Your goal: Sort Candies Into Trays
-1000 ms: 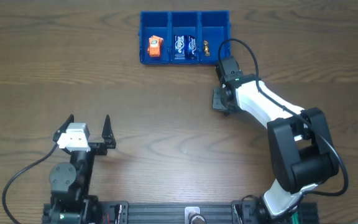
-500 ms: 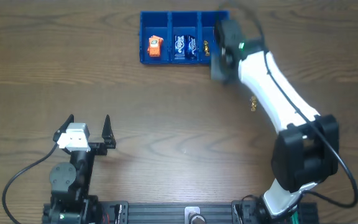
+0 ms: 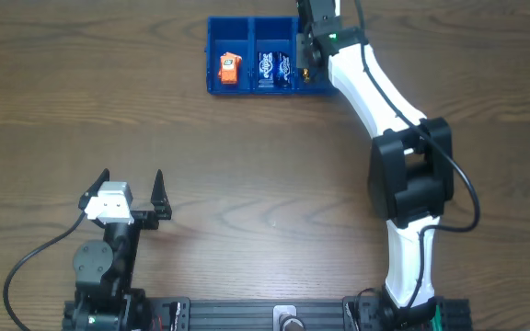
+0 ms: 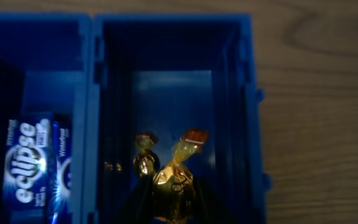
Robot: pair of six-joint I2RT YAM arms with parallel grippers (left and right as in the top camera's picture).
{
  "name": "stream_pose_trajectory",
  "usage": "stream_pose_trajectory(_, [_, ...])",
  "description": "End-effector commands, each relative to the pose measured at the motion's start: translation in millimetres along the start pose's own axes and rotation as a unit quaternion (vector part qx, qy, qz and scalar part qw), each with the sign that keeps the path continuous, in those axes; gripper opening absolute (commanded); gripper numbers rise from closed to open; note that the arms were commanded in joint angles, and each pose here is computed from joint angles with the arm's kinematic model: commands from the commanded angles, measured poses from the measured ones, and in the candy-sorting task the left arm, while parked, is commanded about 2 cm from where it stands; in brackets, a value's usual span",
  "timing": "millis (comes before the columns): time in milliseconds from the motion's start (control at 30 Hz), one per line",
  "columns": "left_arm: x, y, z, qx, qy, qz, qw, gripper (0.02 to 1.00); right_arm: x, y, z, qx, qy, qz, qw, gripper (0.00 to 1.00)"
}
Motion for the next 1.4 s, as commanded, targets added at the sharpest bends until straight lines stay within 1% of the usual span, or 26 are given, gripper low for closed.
stream_pose_trajectory(33, [12.8, -1.1, 5.8, -0.014, -0.008, 0.023, 1.0, 0.998, -6.0, -0.5, -8.8, 0.014, -0.003, -0.013, 1.0, 0.226])
stream_pose_trajectory(100, [12.8, -1.1, 5.8, -0.014, -0.008, 0.023, 1.0, 0.998, -5.3, -0.7, -8.7, 0.014, -0.002, -0.011, 1.0, 0.334])
stream_pose_trajectory(133, [12.8, -1.1, 5.8, -0.014, -0.008, 0.023, 1.0, 0.998, -5.2, -0.7, -8.7, 0.014, -0.002, -0.011, 1.0, 0.465])
stream_pose_trajectory(167, [12.8, -1.1, 5.8, -0.014, -0.008, 0.023, 1.0, 0.998, -5.1, -0.7, -8.7, 0.014, -0.002, -0.011, 1.0, 0.647])
stream_pose_trajectory(200, [12.8, -1.1, 5.8, -0.014, -0.008, 0.023, 1.0, 0.996, -5.4, -0.2, -8.9, 0.014, -0.002, -0.011, 1.0, 0.746])
stream_pose_trajectory(233, [12.8, -1.1, 5.8, -0.014, -0.008, 0.023, 1.0, 0.998, -6.6, 3.3, -10.9, 0.015, -0.004, -0.012, 1.0, 0.805])
stream_pose_trajectory(267, [12.8, -1.1, 5.8, -0.014, -0.008, 0.023, 1.0, 0.998, -9.1, 10.2, -13.5, 0.014, -0.006, -0.016, 1.0, 0.831])
stream_pose_trajectory(333, [12.8, -1.1, 5.8, -0.014, -0.008, 0.023, 1.0, 0.998, -16.0, 31.7, -20.2, 0.009, -0.013, -0.029, 0.999, 0.851])
stream_pose_trajectory(400, [12.8, -1.1, 5.8, -0.014, -0.008, 0.023, 1.0, 0.998, -21.2, 69.8, -34.1, 0.012, -0.019, -0.04, 0.999, 0.89])
stream_pose_trajectory(467, [12.8, -1.1, 5.8, -0.014, -0.008, 0.023, 1.0, 0.998, -19.4, 99.4, -47.9, 0.015, -0.025, -0.039, 0.999, 0.945])
stream_pose_trajectory(533, [12.8, -1.1, 5.8, -0.014, -0.008, 0.023, 1.0, 0.998, -6.6, 129.0, -64.6, 0.021, -0.032, -0.03, 0.999, 0.998])
stream_pose_trajectory(600, [12.8, -1.1, 5.8, -0.014, -0.008, 0.023, 1.0, 0.998, 13.8, 140.1, -74.2, 0.026, -0.036, -0.009, 0.999, 1.0])
stream_pose_trajectory(700, [12.8, -1.1, 5.9, -0.014, -0.008, 0.023, 1.0, 0.998, 55.1, 134.8, -76.7, 0.02, -0.035, 0.036, 0.999, 1.0])
stream_pose_trajectory(733, [12.8, -1.1, 5.8, -0.014, -0.008, 0.023, 1.0, 0.998, 70.1, 130.3, -76.0, 0.015, -0.036, 0.051, 0.998, 1.0])
stream_pose_trajectory(767, [12.8, -1.1, 5.8, -0.014, -0.008, 0.023, 1.0, 0.996, 99.0, 119.0, -73.3, 0.004, -0.048, 0.08, 0.996, 1.0])
stream_pose_trajectory(800, [12.8, -1.1, 5.8, -0.014, -0.008, 0.023, 1.0, 0.998, 118.4, 111.2, -71.5, -0.002, -0.054, 0.1, 0.994, 1.0])
stream_pose_trajectory(867, [12.8, -1.1, 5.8, -0.014, -0.008, 0.023, 1.0, 0.998, 151.7, 96.0, -70.9, 0.002, -0.077, 0.135, 0.988, 1.0])
stream_pose_trajectory(1000, [12.8, -1.1, 5.8, -0.014, -0.008, 0.023, 1.0, 0.996, 199.1, 71.5, -64.2, -0.016, -0.093, 0.172, 0.981, 0.996])
stream_pose_trajectory(1033, [12.8, -1.1, 5.8, -0.014, -0.008, 0.023, 1.0, 0.998, 204.5, 68.5, -64.5, -0.015, -0.102, 0.174, 0.979, 0.996])
stream_pose_trajectory(1100, [12.8, -1.1, 5.8, -0.014, -0.008, 0.023, 1.0, 0.998, 210.2, 64.3, -66.1, -0.016, -0.109, 0.173, 0.979, 0.993])
stream_pose_trajectory(1400, [12.8, -1.1, 5.8, -0.014, -0.008, 0.023, 1.0, 0.998, 219.9, 40.6, -69.0, -0.017, -0.12, 0.193, 0.974, 0.978])
Point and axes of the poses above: each gripper's point midway between its finger pads, its own y axis back along the fingers, its own z axis along the line the jaws close on, x = y × z, the point moved 7 cm from there along y, back along the fingers, and after that the axes turned 15 degrees about y, right-handed, at the moved point
